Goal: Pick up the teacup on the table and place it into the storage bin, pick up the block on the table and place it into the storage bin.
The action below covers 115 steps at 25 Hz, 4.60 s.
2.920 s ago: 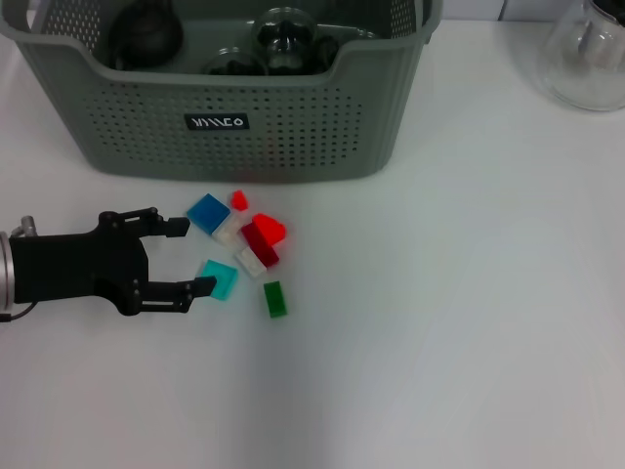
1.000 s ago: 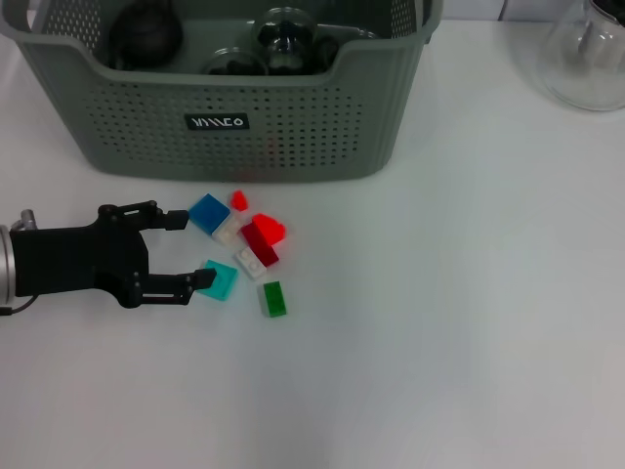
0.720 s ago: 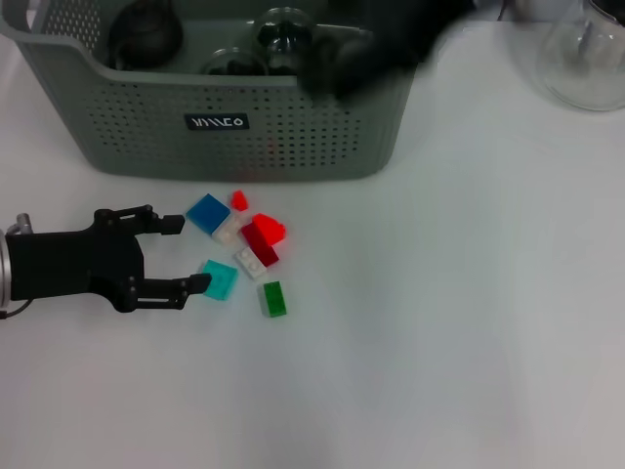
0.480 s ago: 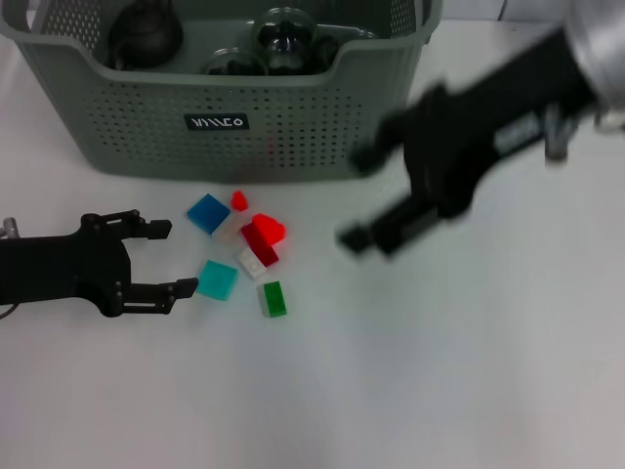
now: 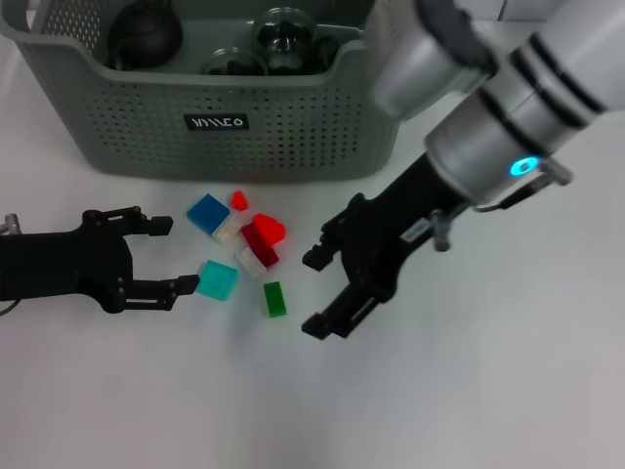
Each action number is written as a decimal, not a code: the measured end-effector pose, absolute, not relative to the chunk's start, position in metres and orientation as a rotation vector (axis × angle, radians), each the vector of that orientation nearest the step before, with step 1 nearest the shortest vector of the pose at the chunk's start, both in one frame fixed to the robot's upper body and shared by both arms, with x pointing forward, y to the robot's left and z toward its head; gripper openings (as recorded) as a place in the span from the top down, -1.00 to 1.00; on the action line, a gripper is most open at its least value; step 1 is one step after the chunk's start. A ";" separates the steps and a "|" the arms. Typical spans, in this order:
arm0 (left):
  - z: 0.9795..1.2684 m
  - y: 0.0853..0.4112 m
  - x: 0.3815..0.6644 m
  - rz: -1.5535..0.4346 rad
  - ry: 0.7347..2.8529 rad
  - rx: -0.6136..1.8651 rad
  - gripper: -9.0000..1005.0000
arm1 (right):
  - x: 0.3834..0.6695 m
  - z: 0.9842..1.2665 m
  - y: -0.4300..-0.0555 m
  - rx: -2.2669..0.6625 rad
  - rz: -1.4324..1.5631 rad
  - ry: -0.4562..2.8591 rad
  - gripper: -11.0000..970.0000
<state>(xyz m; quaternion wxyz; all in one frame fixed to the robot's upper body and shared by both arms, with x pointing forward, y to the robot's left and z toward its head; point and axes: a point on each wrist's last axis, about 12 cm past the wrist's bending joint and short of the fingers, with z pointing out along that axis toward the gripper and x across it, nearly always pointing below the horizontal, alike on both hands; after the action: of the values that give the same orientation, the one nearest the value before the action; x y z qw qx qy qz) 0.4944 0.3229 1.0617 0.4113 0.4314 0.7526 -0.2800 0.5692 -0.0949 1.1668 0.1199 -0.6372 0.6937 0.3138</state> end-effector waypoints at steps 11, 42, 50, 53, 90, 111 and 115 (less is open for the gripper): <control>1.060 0.321 0.496 -0.692 1.899 1.067 -0.71 | 0.573 1.123 -0.067 -1.970 0.708 1.872 -0.84; 1.058 0.318 0.496 -0.701 1.897 1.070 -0.71 | 0.568 1.080 -0.052 -1.874 0.583 1.875 -0.45; 1.058 0.318 0.496 -0.702 1.897 1.070 -0.71 | 0.567 1.078 -0.052 -1.882 0.583 1.876 -0.39; 1.058 0.318 0.496 -0.701 1.897 1.070 -0.71 | 0.566 1.077 -0.052 -1.883 0.583 1.882 -0.33; 1.060 0.318 0.497 -0.701 1.893 1.056 -0.71 | 0.584 1.319 -0.171 -1.359 1.040 1.787 0.05; 1.063 0.318 0.502 -0.693 1.880 1.044 -0.71 | 0.694 1.241 -0.070 -1.250 0.140 1.985 0.05; 1.064 0.317 0.504 -0.693 1.876 1.047 -0.71 | 0.698 1.226 -0.064 -1.261 0.096 1.992 0.06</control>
<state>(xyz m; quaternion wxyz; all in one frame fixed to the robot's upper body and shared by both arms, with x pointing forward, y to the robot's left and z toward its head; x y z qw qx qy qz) 0.5036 0.3172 1.0644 0.4278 0.4192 0.7512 -0.2774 0.6978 -0.0645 1.2256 0.3814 -0.4940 0.7804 0.0376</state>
